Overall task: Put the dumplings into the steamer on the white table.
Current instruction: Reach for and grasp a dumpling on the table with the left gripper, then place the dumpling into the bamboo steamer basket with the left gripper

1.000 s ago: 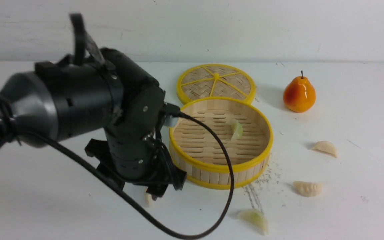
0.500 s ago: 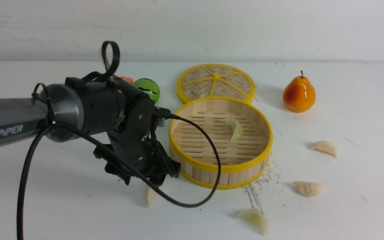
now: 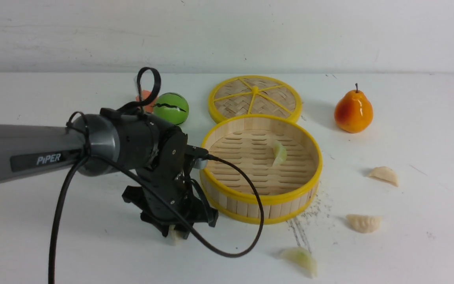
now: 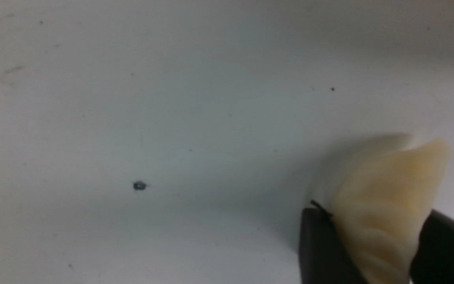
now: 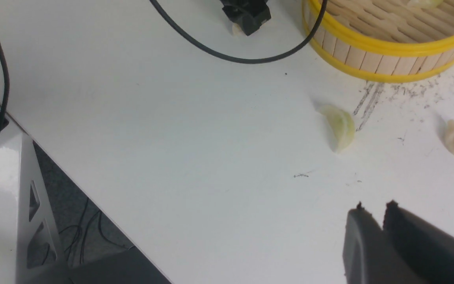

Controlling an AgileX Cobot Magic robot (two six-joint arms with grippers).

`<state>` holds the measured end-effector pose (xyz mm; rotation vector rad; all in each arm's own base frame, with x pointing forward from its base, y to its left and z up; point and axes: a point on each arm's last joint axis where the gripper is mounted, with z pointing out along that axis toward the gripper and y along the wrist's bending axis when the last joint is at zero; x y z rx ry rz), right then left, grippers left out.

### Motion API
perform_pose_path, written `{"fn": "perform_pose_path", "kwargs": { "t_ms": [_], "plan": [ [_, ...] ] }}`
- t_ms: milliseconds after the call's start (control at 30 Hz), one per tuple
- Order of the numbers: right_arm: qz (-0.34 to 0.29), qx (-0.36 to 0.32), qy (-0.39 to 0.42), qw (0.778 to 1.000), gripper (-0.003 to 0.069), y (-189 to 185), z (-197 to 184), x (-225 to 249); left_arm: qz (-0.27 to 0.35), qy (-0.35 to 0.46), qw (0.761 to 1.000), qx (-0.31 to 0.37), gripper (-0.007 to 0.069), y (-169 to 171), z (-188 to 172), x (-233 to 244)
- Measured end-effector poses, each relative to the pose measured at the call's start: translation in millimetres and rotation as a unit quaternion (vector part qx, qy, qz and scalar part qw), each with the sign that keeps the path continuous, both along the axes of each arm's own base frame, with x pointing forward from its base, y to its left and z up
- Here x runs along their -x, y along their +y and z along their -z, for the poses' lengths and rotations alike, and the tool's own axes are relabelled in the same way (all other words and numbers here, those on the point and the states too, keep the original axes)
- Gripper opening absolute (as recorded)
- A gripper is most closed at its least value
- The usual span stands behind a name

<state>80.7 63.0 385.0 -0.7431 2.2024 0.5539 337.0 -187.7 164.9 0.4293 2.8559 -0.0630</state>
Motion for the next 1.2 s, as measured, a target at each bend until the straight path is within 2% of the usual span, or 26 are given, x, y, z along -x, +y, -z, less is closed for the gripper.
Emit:
{"fn": "perform_pose_path", "kwargs": {
  "t_ms": [33, 100, 233, 400, 533, 667, 900, 1100, 1200],
  "plan": [
    [0.000, 0.000, -0.001, 1.000, 0.0077, 0.0, -0.1, -0.1, 0.000, -0.002, 1.000, 0.001, 0.0203, 0.1, -2.2, 0.2],
    [0.000, 0.000, -0.001, 1.000, 0.0078, 0.0, -0.1, -0.1, 0.000, -0.007, 1.000, 0.004, 0.0177, 0.5, -8.7, 0.8],
    [0.001, 0.000, -0.001, 1.000, 0.0084, 0.0, -0.1, -0.2, -0.007, -0.039, 0.999, 0.033, 0.0185, -2.5, -56.0, -1.8],
    [0.005, -0.004, -0.009, 1.000, 0.0085, 0.0, -1.3, -1.6, -0.026, -0.083, 0.988, 0.130, 0.0185, -18.0, -126.9, -11.0],
    [0.006, -0.005, -0.012, 1.000, 0.0085, 0.0, -1.7, -2.0, -0.032, -0.102, 0.976, 0.191, 0.0185, -32.7, -151.7, -21.8],
    [0.006, -0.006, -0.012, 1.000, 0.0085, 0.0, -1.7, -2.1, -0.043, -0.096, 0.968, 0.228, 0.0185, -53.4, -136.0, -48.9],
    [0.006, -0.005, -0.012, 1.000, 0.0093, 0.0, -1.7, -2.1, -0.059, -0.078, 0.971, 0.220, 0.0185, -73.2, -73.6, -84.3],
    [0.008, -0.002, -0.013, 1.000, 0.0095, -0.6, -1.4, -2.4, -0.076, -0.092, 0.965, 0.233, 0.0185, -81.5, -54.5, -100.6],
    [0.011, 0.006, -0.015, 1.000, 0.0095, -1.7, -0.8, -2.9, -0.075, -0.098, 0.966, 0.227, 0.0228, -81.9, -46.4, -104.1]
  ]
}}
